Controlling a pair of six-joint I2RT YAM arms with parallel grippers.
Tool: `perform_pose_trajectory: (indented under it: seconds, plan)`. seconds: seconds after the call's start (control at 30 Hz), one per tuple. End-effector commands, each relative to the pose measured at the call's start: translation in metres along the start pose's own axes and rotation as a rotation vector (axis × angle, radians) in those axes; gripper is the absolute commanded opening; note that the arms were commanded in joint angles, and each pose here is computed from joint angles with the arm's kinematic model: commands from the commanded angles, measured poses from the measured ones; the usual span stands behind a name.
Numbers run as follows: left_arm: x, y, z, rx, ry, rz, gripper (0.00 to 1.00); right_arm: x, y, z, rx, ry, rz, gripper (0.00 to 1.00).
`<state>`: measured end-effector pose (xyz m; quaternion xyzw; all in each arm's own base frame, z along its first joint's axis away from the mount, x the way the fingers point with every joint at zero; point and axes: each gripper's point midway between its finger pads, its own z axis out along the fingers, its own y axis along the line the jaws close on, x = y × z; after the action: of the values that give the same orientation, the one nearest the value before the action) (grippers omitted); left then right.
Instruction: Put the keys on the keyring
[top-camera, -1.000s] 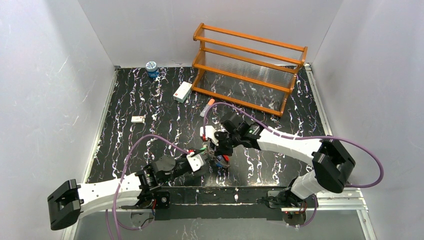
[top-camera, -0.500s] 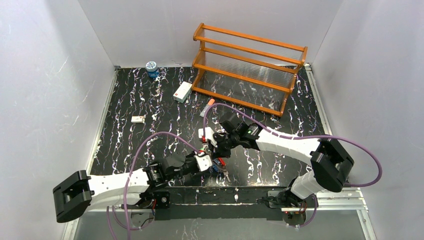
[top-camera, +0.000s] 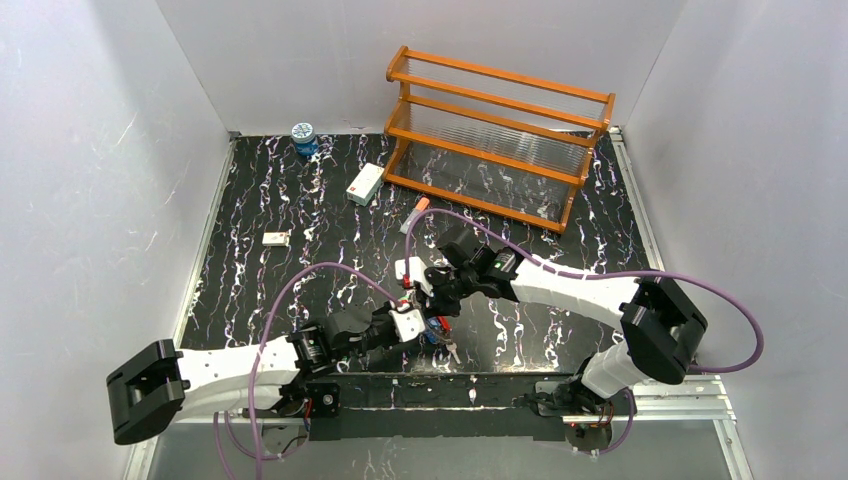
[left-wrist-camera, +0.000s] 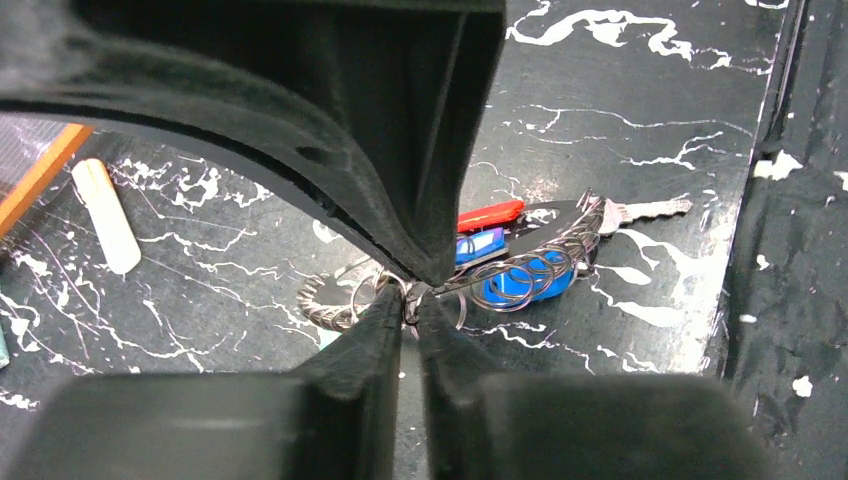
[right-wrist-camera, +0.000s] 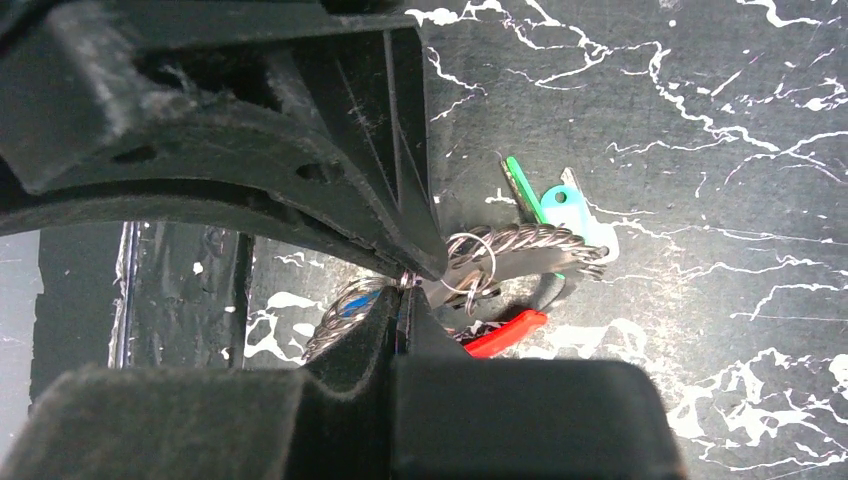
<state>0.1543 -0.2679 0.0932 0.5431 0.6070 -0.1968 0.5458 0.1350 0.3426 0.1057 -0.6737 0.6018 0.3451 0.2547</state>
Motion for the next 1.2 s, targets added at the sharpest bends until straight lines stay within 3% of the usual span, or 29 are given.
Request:
perform_pose_trajectory:
  seconds: [0.0,0.1,0.23,0.33,0.47,0.77,0.87,0.93,1.03,1.17]
  plan:
    - [-0.026,0.008,-0.001,-0.016,-0.073,-0.004,0.15,-0.023,-0.004,-0.002,0.014,-0.07,-0.053,0.01]
    - [-0.027,0.005,-0.002,-0.003,-0.081,-0.002,0.23,-0.023,-0.005,-0.002,0.019,-0.068,-0.055,0.01]
    - [-0.03,0.004,-0.002,0.008,-0.086,0.001,0.23,-0.022,-0.005,-0.001,0.018,-0.066,-0.052,0.01]
    - [-0.028,0.006,-0.002,-0.001,-0.081,0.004,0.17,-0.023,-0.005,-0.002,0.017,-0.067,-0.054,0.01]
    - [-0.027,0.007,-0.002,-0.011,-0.071,0.008,0.0,-0.023,-0.005,-0.002,0.018,-0.067,-0.057,0.01]
    - [-0.026,0.01,-0.004,-0.033,-0.077,-0.024,0.0,-0.024,-0.009,0.0,0.04,-0.089,-0.067,0.01]
    - [-0.028,0.01,-0.006,-0.047,-0.102,-0.063,0.0,-0.028,-0.02,-0.004,0.114,-0.121,-0.051,0.3]
    - [-0.029,0.014,-0.008,-0.078,-0.128,-0.106,0.0,-0.03,-0.03,-0.009,0.176,-0.147,-0.021,0.43]
    - [-0.032,0.018,-0.011,-0.126,-0.183,-0.191,0.0,-0.037,-0.036,-0.02,0.21,-0.225,-0.001,0.5]
    - [-0.039,0.022,-0.017,-0.167,-0.279,-0.277,0.0,-0.037,-0.037,-0.034,0.195,-0.325,0.036,0.5]
